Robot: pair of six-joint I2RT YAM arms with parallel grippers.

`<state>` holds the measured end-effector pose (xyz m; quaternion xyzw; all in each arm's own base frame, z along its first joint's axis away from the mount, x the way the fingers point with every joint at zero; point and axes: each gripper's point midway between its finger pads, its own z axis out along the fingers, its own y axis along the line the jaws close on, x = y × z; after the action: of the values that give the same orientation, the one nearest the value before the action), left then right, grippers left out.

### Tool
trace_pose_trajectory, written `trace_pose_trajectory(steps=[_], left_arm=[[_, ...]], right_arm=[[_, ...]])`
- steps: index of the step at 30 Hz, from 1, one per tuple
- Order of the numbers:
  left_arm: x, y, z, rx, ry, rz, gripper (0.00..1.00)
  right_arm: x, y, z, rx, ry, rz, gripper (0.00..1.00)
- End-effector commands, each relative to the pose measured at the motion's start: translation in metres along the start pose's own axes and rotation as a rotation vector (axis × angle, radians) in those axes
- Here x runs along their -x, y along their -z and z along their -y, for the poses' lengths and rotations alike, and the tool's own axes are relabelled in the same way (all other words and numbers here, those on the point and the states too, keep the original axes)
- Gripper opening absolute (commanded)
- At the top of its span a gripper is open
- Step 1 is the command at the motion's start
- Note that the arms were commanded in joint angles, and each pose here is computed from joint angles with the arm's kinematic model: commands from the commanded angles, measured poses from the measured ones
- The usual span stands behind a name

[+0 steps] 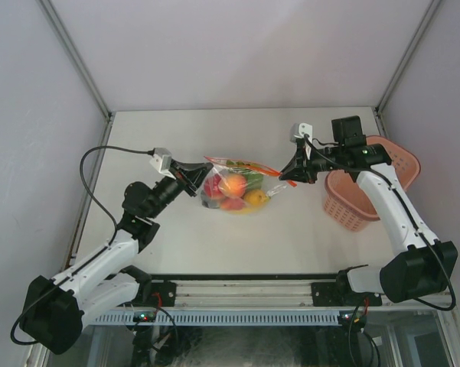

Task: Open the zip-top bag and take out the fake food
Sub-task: Unzip the zipper food storage bag at the center of the board.

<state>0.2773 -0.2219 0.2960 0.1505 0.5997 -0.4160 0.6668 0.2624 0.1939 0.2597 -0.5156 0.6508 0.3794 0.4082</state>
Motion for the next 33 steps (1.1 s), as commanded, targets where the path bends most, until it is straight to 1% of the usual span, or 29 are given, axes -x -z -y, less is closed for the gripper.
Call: trace_pose_trajectory(steps=[1, 9, 10, 19, 27, 28, 29, 30, 31, 33], left_arm=[[0.031, 0.002, -0.003, 0.016, -0.035, 0.118, 0.0], [0.032, 0.001, -0.003, 0.011, -0.031, 0.12, 0.0], [0.031, 0.002, -0.003, 0.011, -0.031, 0.119, 0.0], [0.031, 0.0, -0.003, 0.002, -0.028, 0.118, 0.0], [0.029, -0.006, 0.001, -0.032, -0.026, 0.095, 0.0], [0.029, -0.007, 0.003, -0.043, -0.03, 0.091, 0.0], [0.029, -0.009, 0.006, -0.065, -0.034, 0.081, 0.0], [0.027, -0.011, 0.009, -0.086, -0.036, 0.067, 0.0], [0.027, -0.013, 0.012, -0.106, -0.039, 0.053, 0.0], [0.023, -0.017, 0.018, -0.145, -0.042, 0.017, 0.0]], right_arm=[[-0.001, 0.012, -0.002, -0.036, 0.039, -0.007, 0.0], [-0.01, 0.018, -0.002, -0.057, 0.025, -0.035, 0.0], [-0.012, 0.019, 0.0, -0.06, 0.045, -0.04, 0.0], [-0.024, 0.027, 0.002, -0.088, 0.048, -0.079, 0.0], [-0.03, 0.032, 0.002, -0.107, 0.048, -0.097, 0.0], [-0.029, 0.032, 0.002, -0.107, 0.052, -0.093, 0.04], [-0.025, 0.033, 0.001, -0.108, 0.057, -0.085, 0.15], [-0.02, 0.033, -0.002, -0.103, 0.063, -0.07, 0.31], [-0.013, 0.034, -0.005, -0.098, 0.078, -0.045, 0.4], [0.007, 0.035, -0.011, -0.085, 0.114, 0.025, 0.62]])
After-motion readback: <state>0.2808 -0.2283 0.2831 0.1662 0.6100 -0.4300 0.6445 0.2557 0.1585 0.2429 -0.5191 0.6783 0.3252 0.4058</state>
